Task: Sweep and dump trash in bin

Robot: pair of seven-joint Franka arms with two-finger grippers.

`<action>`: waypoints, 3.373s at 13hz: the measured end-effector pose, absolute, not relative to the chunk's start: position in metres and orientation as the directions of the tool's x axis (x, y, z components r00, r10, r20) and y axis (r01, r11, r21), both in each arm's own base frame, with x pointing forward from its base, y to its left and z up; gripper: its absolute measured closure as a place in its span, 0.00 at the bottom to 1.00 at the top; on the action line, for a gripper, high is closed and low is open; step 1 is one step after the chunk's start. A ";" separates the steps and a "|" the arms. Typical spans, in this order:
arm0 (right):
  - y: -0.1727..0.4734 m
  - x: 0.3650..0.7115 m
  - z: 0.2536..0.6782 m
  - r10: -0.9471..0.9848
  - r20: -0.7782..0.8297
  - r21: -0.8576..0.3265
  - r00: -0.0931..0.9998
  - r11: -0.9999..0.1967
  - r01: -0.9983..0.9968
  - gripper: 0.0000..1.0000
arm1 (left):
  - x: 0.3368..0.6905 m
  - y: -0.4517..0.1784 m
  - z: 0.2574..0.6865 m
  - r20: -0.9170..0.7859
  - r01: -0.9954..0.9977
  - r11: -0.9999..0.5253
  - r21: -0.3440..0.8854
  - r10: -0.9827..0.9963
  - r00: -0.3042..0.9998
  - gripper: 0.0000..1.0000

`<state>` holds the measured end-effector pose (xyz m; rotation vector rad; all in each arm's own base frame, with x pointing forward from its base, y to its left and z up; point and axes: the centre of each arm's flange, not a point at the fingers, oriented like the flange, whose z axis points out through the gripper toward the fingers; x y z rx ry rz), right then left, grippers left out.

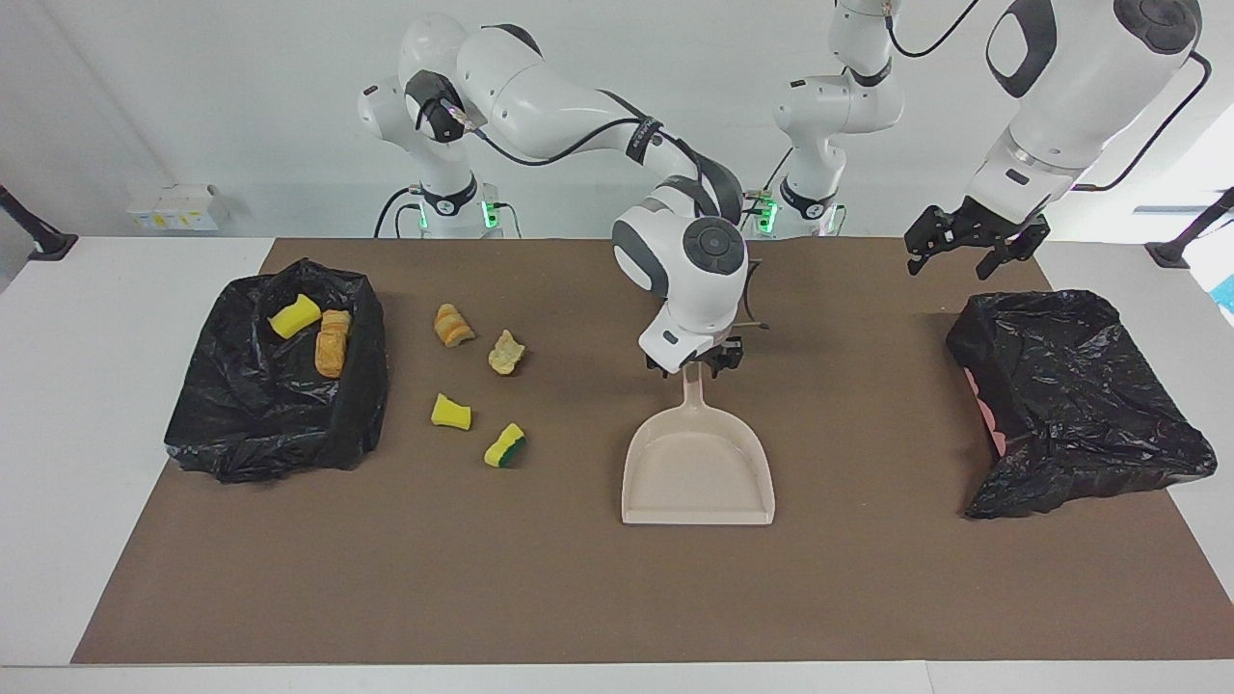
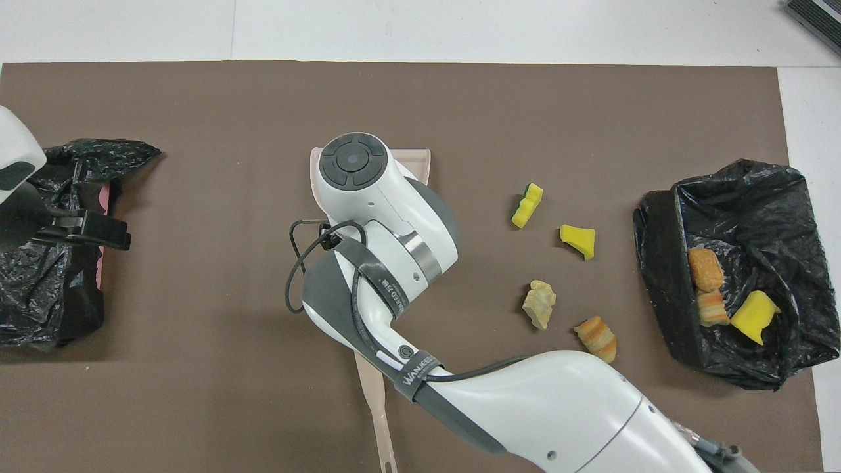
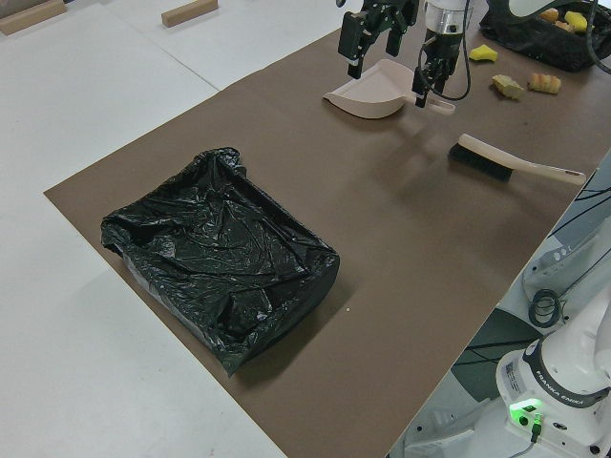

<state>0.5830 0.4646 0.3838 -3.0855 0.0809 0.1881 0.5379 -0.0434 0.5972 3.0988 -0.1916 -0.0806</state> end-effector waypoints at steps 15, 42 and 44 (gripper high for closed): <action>0.423 0.384 0.474 0.012 -0.135 -0.034 0.991 -0.999 0.007 0.00 | 0.541 -0.051 0.599 -0.015 -0.147 -0.988 0.037 -0.147 0.989 0.00; 0.440 0.248 0.340 0.178 -0.152 -0.017 0.972 -0.984 0.177 0.61 | 0.523 -0.339 0.350 -0.014 -0.200 -0.979 0.043 -0.201 0.980 0.01; 0.440 0.248 0.340 0.185 -0.151 -0.019 0.971 -0.983 0.184 0.73 | 0.523 -0.339 0.351 -0.011 -0.193 -0.980 0.044 -0.194 0.981 0.22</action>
